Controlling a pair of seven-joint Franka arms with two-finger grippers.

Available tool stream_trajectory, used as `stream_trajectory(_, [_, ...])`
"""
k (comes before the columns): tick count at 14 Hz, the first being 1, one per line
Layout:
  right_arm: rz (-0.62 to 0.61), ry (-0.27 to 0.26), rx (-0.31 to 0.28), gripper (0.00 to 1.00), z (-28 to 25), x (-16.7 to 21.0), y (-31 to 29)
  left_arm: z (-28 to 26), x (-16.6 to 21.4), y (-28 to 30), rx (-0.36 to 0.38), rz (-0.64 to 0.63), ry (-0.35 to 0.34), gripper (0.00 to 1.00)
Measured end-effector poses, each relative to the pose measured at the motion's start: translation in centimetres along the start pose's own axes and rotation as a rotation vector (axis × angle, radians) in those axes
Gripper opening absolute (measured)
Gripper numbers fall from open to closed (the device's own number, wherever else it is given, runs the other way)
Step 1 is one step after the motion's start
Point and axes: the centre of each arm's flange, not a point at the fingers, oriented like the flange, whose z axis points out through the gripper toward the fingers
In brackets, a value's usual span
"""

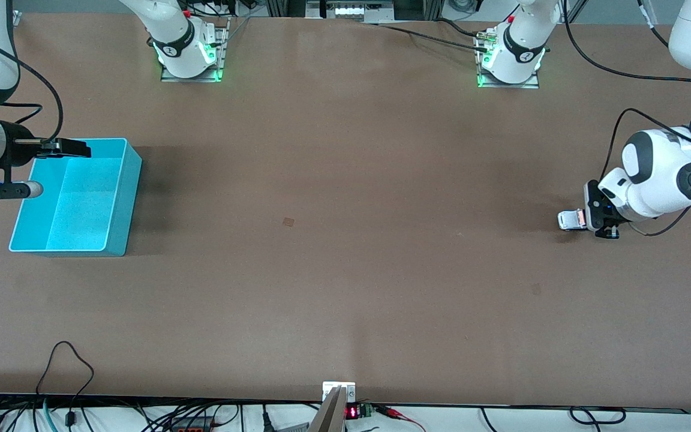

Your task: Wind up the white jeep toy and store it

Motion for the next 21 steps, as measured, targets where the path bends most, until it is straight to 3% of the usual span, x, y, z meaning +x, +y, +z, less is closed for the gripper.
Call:
stream_trajectory(16, [0.000, 0.000, 0.000, 1.00, 0.0, 0.0, 0.0, 0.2, -4.6, 0.3, 0.005, -0.001, -0.010, 0.52])
stream_trajectory(17, [0.000, 0.000, 0.000, 1.00, 0.0, 0.0, 0.0, 0.5, -4.7, 0.4, 0.000, -0.002, -0.007, 0.56])
stream_trajectory(21, [0.000, 0.000, 0.000, 1.00, 0.0, 0.0, 0.0, 0.3, -3.4, -0.5, -0.011, 0.022, 0.012, 0.94])
